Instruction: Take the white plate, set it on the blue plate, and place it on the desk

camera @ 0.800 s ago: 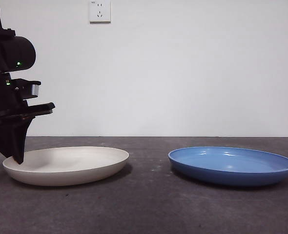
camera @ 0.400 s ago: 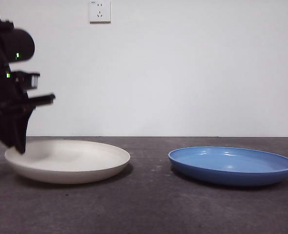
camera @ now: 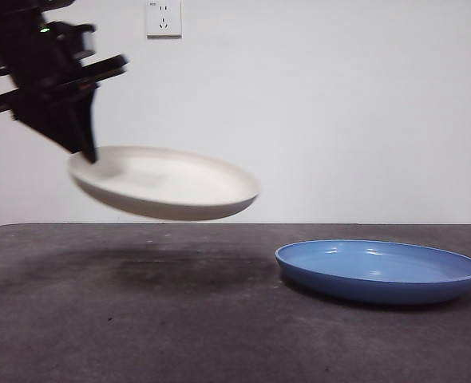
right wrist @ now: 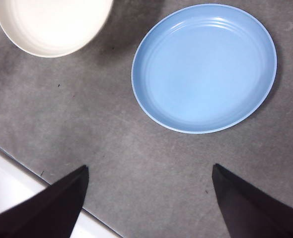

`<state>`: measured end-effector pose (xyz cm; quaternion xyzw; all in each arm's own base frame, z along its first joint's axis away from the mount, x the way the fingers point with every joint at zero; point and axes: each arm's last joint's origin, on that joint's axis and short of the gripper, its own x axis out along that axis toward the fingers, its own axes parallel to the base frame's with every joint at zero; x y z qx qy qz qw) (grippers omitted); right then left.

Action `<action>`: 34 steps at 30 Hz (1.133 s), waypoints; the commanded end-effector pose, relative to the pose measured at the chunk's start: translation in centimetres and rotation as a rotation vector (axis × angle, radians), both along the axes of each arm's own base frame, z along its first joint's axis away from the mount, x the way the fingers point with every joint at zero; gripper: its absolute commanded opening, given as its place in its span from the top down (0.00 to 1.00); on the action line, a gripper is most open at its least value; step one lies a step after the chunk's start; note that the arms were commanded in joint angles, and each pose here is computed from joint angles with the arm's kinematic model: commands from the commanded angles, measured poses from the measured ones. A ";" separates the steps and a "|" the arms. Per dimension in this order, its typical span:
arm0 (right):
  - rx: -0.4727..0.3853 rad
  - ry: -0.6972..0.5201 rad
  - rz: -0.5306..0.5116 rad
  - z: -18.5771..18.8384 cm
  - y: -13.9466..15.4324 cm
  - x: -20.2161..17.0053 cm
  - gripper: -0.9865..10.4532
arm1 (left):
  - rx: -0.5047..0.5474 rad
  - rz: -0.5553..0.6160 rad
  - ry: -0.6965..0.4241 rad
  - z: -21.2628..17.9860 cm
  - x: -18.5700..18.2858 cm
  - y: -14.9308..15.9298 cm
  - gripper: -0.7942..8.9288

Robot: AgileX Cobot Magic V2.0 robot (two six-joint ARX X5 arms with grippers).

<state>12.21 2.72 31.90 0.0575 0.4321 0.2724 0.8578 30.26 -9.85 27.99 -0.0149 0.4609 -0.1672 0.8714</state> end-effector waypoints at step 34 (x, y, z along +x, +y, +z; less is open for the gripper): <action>0.054 -0.121 -0.054 1.8 -0.3 -3.0 0.57 | -0.043 -0.283 0.104 -7.1 5.8 -20.4 0.90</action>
